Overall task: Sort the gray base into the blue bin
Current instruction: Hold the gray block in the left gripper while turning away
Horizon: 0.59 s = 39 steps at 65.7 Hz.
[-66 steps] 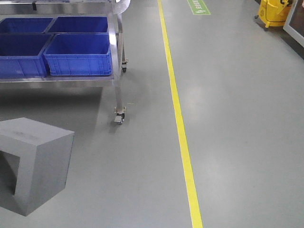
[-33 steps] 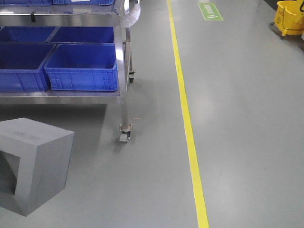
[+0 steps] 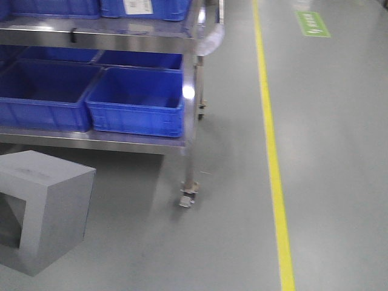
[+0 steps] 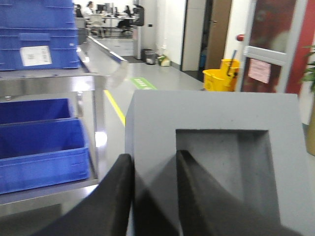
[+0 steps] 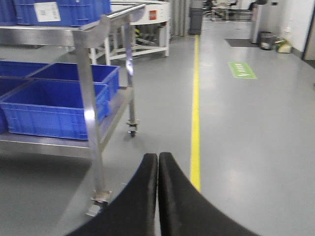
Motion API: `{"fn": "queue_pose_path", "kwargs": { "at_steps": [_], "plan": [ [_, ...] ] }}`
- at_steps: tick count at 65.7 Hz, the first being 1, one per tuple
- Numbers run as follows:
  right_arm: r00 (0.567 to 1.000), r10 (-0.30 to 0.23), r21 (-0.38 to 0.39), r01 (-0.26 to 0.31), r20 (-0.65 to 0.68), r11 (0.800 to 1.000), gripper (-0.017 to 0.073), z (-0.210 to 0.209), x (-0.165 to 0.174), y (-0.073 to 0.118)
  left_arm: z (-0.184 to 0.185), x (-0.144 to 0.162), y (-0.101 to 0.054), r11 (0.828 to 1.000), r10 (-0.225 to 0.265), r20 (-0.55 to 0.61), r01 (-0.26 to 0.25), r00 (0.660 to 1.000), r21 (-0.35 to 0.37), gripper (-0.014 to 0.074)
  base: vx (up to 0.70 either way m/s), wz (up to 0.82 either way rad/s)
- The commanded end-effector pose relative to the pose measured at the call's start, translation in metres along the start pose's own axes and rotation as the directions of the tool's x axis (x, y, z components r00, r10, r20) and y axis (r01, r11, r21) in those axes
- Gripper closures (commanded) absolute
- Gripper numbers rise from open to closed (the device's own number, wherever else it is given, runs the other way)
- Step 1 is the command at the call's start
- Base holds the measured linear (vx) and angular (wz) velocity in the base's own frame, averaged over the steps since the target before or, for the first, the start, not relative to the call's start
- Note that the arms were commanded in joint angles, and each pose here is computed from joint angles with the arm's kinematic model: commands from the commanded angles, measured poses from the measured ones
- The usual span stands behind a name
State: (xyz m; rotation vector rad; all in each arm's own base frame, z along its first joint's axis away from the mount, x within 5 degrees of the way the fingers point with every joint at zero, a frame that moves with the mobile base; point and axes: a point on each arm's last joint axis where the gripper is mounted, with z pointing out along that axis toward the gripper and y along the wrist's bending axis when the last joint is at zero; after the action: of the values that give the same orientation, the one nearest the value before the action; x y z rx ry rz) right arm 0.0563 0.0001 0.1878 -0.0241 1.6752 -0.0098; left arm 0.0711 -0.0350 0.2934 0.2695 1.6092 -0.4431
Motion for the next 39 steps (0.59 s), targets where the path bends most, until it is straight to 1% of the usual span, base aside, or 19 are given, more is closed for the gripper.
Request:
{"fn": "queue_pose_path", "kwargs": {
  "at_steps": [1,9,17,39],
  "plan": [
    [0.997,-0.011,0.003,0.011,0.071,1.000,0.0568,-0.0001,-0.0025,0.0000,-0.0012,-0.0187,-0.0013,1.000,-0.013,0.126,0.013,0.992,0.007,0.0599,0.33,0.44],
    [0.997,-0.011,0.003,0.011,0.071,1.000,0.0568,-0.0001,-0.0025,0.0000,-0.0012,-0.0187,-0.0013,1.000,-0.013,0.126,0.013,0.992,0.007,0.0599,0.32,0.56],
    [0.997,-0.011,0.003,0.011,0.071,1.000,0.0568,-0.0001,-0.0025,0.0000,-0.0012,-0.0187,-0.0013,1.000,-0.013,0.126,0.013,0.992,0.007,0.0599,0.33,0.73],
    [0.997,-0.011,0.003,0.011,0.071,1.000,0.0568,-0.0001,-0.0025,0.0000,-0.0012,-0.0187,-0.0013,1.000,-0.013,0.126,0.013,0.992,0.007,0.0599,0.30,0.93]
  ]
}}
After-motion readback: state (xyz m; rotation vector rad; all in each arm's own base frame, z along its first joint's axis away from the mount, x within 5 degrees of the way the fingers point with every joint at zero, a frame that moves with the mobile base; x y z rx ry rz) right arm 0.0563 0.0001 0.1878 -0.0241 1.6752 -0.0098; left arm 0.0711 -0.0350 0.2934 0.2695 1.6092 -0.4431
